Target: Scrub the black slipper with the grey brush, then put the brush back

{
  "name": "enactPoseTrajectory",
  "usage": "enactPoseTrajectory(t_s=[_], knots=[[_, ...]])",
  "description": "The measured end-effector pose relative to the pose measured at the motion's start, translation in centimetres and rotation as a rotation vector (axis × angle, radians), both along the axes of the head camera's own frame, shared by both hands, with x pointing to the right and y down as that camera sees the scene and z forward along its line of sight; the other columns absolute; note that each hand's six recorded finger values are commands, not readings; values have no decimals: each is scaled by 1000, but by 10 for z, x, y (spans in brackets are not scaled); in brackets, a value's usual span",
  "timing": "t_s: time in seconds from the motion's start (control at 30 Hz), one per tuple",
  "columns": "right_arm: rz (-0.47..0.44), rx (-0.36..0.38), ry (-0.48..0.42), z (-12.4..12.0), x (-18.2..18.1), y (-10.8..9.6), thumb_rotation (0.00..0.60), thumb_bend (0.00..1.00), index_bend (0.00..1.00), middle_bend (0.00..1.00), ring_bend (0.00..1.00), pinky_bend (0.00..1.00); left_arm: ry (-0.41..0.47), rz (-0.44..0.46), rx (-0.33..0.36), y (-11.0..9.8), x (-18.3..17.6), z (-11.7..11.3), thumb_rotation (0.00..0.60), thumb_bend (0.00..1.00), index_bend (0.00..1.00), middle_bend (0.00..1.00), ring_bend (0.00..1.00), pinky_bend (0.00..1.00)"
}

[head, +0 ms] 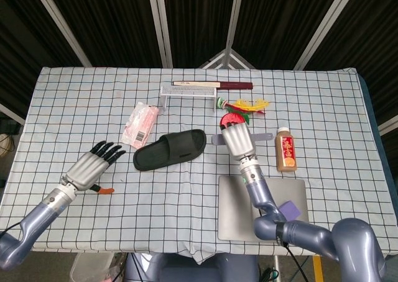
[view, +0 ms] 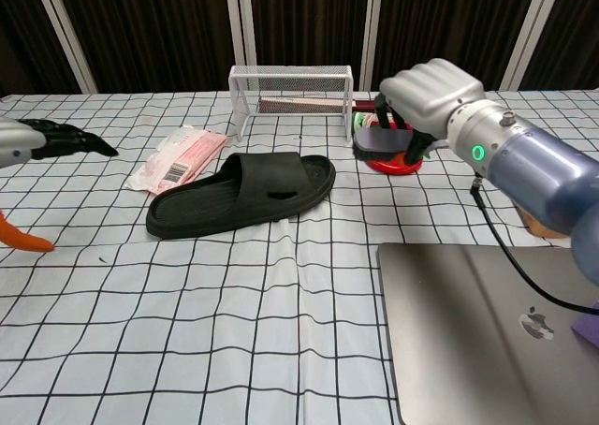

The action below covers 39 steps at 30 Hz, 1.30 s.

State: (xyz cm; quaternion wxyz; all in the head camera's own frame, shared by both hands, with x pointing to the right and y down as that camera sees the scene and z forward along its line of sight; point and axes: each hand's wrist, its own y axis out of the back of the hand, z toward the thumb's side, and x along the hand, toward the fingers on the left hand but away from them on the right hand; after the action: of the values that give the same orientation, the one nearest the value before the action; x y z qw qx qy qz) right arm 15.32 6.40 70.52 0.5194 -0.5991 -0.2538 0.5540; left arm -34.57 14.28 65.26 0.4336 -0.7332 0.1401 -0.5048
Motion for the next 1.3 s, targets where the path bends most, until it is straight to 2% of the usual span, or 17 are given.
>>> enactPoseTrajectory(t_s=[0.33, 0.47, 0.53, 0.63, 0.7, 0.77, 0.8, 0.9, 1.23, 1.3], knots=[[69, -65, 131, 32, 63, 11, 600, 497, 881, 742, 610, 713, 13, -101, 66, 5, -45, -35, 405, 158, 0, 34, 0, 7], [78, -96, 156, 43, 75, 21, 600, 497, 881, 742, 610, 714, 6, -116, 65, 5, -53, -36, 408, 151, 0, 33, 0, 7], [78, -106, 163, 47, 77, 24, 600, 497, 838, 736, 606, 713, 3, -116, 57, 6, -54, -33, 405, 150, 0, 33, 0, 7], [79, -118, 158, 51, 77, 28, 600, 496, 527, 585, 560, 697, 6, -116, 48, 7, -53, -30, 405, 154, 0, 33, 0, 7], [76, -121, 149, 51, 76, 30, 600, 497, 243, 423, 460, 636, 9, -117, 45, 8, -53, -29, 408, 158, 0, 33, 0, 7], [73, -125, 141, 50, 75, 31, 600, 497, 59, 281, 355, 572, 12, -120, 41, 8, -53, -28, 408, 159, 0, 33, 0, 7], [73, -127, 136, 49, 74, 32, 600, 497, 8, 200, 295, 538, 13, -120, 40, 9, -53, -28, 407, 158, 0, 33, 0, 7], [68, -135, 122, 46, 72, 35, 600, 497, 0, 73, 190, 477, 17, -123, 38, 11, -53, -29, 406, 157, 0, 33, 0, 7], [21, -134, 54, 11, 57, 51, 600, 498, 0, 0, 123, 464, 44, -143, 48, 23, -58, -39, 411, 134, 0, 32, 0, 7], [6, -131, 48, 0, 56, 55, 600, 494, 0, 0, 86, 427, 52, -149, 51, 27, -59, -41, 415, 119, 0, 32, 0, 7]])
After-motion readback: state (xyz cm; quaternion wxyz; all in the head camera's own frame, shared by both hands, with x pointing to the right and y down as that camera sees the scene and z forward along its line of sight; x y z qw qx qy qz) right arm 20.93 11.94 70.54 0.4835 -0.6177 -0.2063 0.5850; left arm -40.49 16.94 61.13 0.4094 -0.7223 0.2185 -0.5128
